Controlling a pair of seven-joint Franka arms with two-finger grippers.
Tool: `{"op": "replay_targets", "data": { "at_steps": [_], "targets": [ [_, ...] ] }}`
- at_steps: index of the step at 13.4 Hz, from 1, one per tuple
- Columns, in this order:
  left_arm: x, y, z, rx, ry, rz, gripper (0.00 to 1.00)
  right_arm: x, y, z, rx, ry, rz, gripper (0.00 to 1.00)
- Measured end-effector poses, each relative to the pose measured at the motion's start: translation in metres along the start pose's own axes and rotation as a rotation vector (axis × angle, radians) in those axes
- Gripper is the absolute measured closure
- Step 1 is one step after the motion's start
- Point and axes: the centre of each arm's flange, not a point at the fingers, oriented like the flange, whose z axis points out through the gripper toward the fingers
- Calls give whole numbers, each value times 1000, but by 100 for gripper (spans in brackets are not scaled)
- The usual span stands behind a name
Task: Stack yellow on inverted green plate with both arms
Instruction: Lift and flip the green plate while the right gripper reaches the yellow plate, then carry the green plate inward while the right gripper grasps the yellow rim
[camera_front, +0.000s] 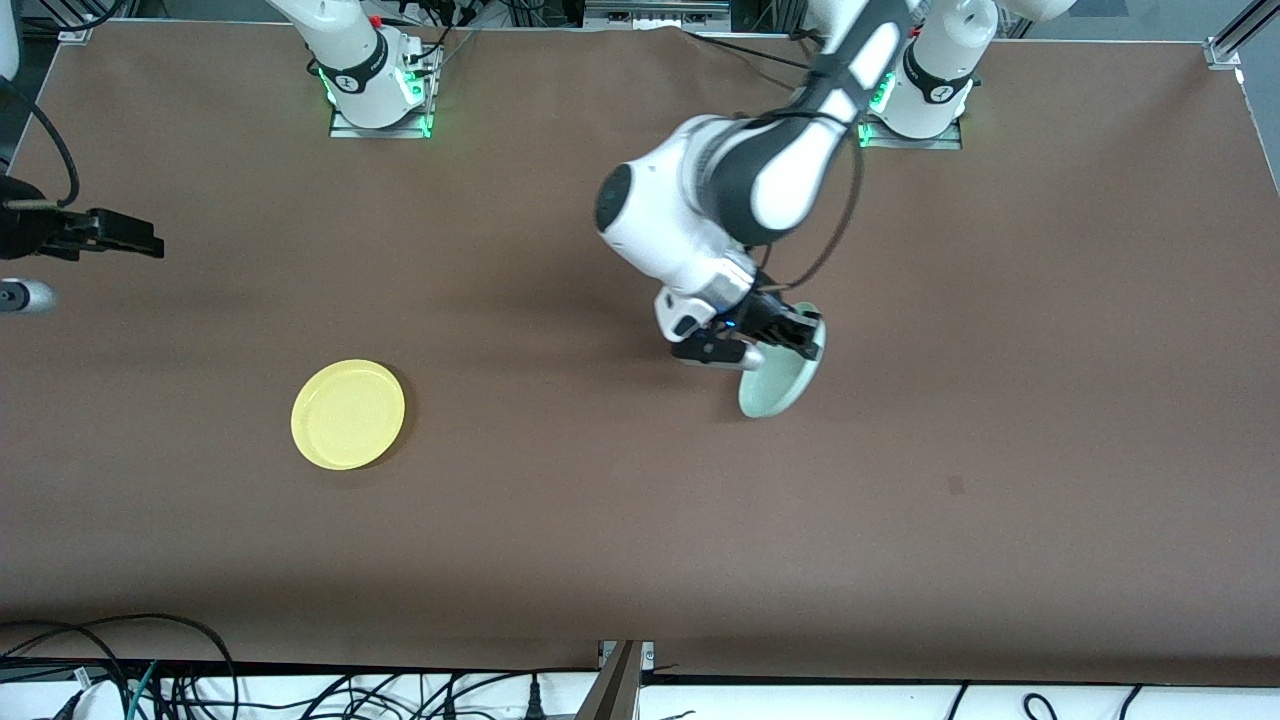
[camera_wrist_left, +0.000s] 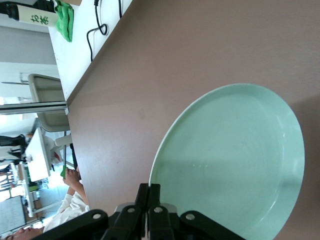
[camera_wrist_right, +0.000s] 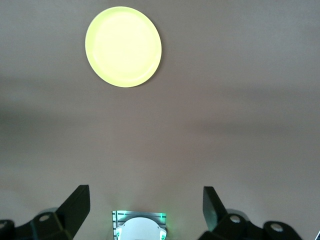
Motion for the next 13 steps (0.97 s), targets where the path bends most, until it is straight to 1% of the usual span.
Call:
{"op": "replay_targets", "data": {
  "at_steps": [1, 3, 5, 7, 9, 10, 13],
  "targets": [
    [-5, 28, 2, 30, 11, -13, 97, 10, 4, 13, 1, -15, 5, 0],
    [-13, 64, -1, 85, 51, -32, 97, 38, 10, 46, -1, -36, 13, 0],
    [-20, 86, -10, 149, 115, -35, 97, 70, 12, 81, 4, -23, 13, 0],
    [-27, 104, -13, 199, 152, -39, 97, 98, 13, 121, 52, -17, 23, 0],
    [-27, 109, -13, 229, 174, -40, 97, 121, 25, 160, 107, -3, 55, 0],
    [-28, 111, -14, 239, 183, -36, 97, 131, 30, 177, 120, 7, 68, 0],
    [-39, 129, -19, 286, 204, -37, 97, 160, 36, 229, 112, 50, 70, 0]
  ]
}}
